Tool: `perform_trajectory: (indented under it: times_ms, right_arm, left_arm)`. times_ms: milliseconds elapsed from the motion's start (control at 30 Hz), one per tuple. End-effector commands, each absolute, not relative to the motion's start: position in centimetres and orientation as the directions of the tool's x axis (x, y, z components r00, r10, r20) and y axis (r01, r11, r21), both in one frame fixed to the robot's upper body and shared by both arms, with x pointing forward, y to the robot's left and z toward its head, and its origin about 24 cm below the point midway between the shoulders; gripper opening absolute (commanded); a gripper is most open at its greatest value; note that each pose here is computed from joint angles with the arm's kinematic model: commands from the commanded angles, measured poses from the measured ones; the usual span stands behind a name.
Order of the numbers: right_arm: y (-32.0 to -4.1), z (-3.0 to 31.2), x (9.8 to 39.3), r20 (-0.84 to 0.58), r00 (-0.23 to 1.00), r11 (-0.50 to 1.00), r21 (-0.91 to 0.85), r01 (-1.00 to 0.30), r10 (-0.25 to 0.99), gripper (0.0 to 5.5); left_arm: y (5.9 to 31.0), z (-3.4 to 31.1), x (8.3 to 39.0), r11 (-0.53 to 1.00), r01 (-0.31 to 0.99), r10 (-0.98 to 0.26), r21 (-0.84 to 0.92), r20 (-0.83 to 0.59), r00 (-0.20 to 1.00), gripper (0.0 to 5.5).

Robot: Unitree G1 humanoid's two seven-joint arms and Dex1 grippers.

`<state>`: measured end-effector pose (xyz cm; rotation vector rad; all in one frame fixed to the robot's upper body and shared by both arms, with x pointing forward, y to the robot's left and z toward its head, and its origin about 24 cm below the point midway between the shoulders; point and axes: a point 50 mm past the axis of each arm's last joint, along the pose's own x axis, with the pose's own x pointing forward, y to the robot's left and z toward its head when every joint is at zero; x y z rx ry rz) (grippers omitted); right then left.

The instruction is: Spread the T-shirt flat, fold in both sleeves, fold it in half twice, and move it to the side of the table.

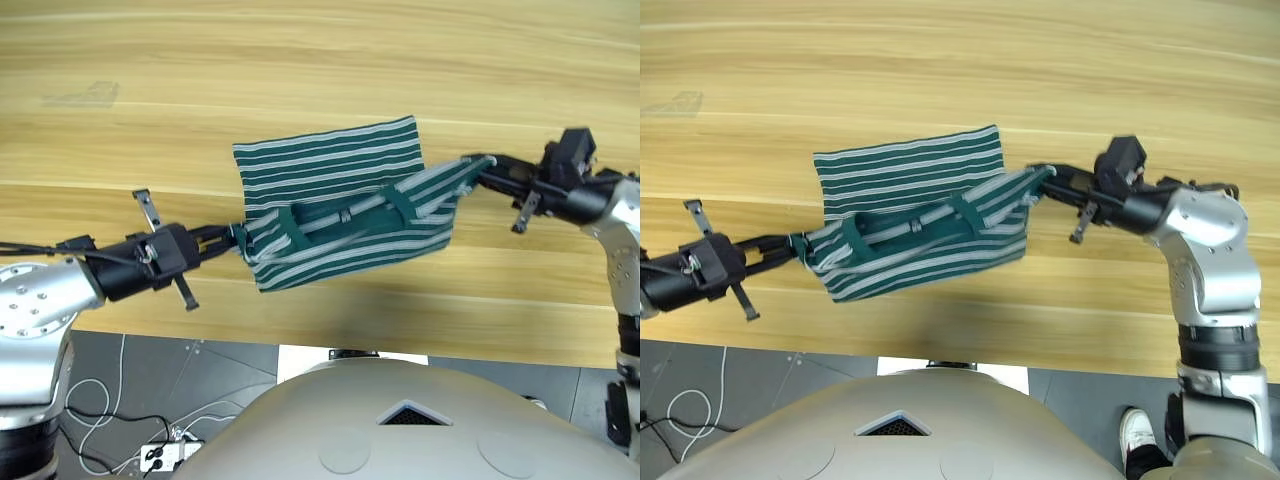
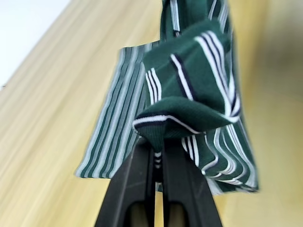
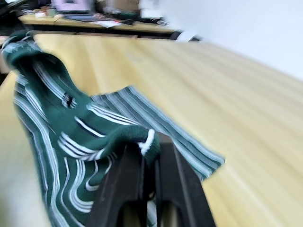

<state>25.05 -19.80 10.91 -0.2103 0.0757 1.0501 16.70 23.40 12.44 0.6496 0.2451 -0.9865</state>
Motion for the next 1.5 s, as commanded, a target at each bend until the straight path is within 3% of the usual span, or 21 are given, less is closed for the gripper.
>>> perform_trajectory:
  times_ms: [33,233,367,667,733,833,967,1067,1133,1233,1367,1500]
  right_arm:
    - [-18.6,9.7,28.3,-0.204,0.546,0.524,-0.157,-0.837,0.812,0.02]
    - [-16.5,8.2,32.9,-0.177,0.636,0.622,-0.136,-0.771,0.751,0.02]
    - [-15.7,7.3,34.2,-0.176,0.659,0.648,-0.121,-0.752,0.732,0.02]
    - [-15.0,3.1,32.8,-0.275,0.600,0.616,-0.035,-0.787,0.751,0.02]
    - [-15.3,2.9,32.7,-0.271,0.612,0.629,-0.033,-0.777,0.743,0.48]
    - [-15.3,2.8,32.7,-0.225,0.657,0.665,-0.046,-0.745,0.720,1.05]
    - [-14.9,4.0,33.7,-0.052,0.788,0.785,-0.073,-0.616,0.614,1.75]
    - [-14.4,5.2,35.0,0.047,0.873,0.872,-0.093,-0.480,0.485,1.80]
    - [-13.6,5.5,35.2,0.078,0.878,0.880,-0.113,-0.462,0.472,1.80]
    - [-12.9,5.0,34.7,0.090,0.865,0.865,-0.153,-0.477,0.493,1.80]
    - [-12.6,4.2,34.1,0.061,0.847,0.837,-0.207,-0.507,0.528,1.80]
    - [-11.2,3.5,34.2,-0.132,0.754,0.667,-0.386,-0.637,0.643,1.80]
  left_arm:
    - [23.8,11.1,19.9,0.484,0.778,-0.643,0.399,-0.440,0.626,0.01]
    - [24.2,9.7,23.7,0.574,0.709,-0.592,0.411,-0.391,0.705,0.01]
    - [25.2,7.8,25.3,0.620,0.667,-0.512,0.413,-0.431,0.743,0.01]
    - [25.7,3.4,24.5,0.634,0.680,-0.470,0.368,-0.514,0.717,0.01]
    - [25.7,3.1,24.5,0.659,0.658,-0.465,0.365,-0.490,0.737,0.01]
    - [25.2,3.4,25.1,0.701,0.596,-0.453,0.391,-0.400,0.796,0.71]
    - [24.7,4.6,27.6,0.831,0.424,-0.371,0.359,-0.208,0.905,1.32]
    - [24.5,5.1,30.5,0.954,0.211,-0.198,0.214,-0.080,0.977,1.81]
    - [23.3,5.0,31.3,0.969,0.194,-0.188,0.155,-0.053,0.981,2.10]
    - [22.3,4.4,31.2,0.966,0.220,-0.215,0.134,-0.053,0.975,2.63]
    - [23.4,3.9,30.5,0.974,0.178,-0.169,0.141,-0.071,0.983,3.27]
    - [24.2,5.3,29.7,0.976,0.132,-0.135,0.174,0.002,0.991,3.72]
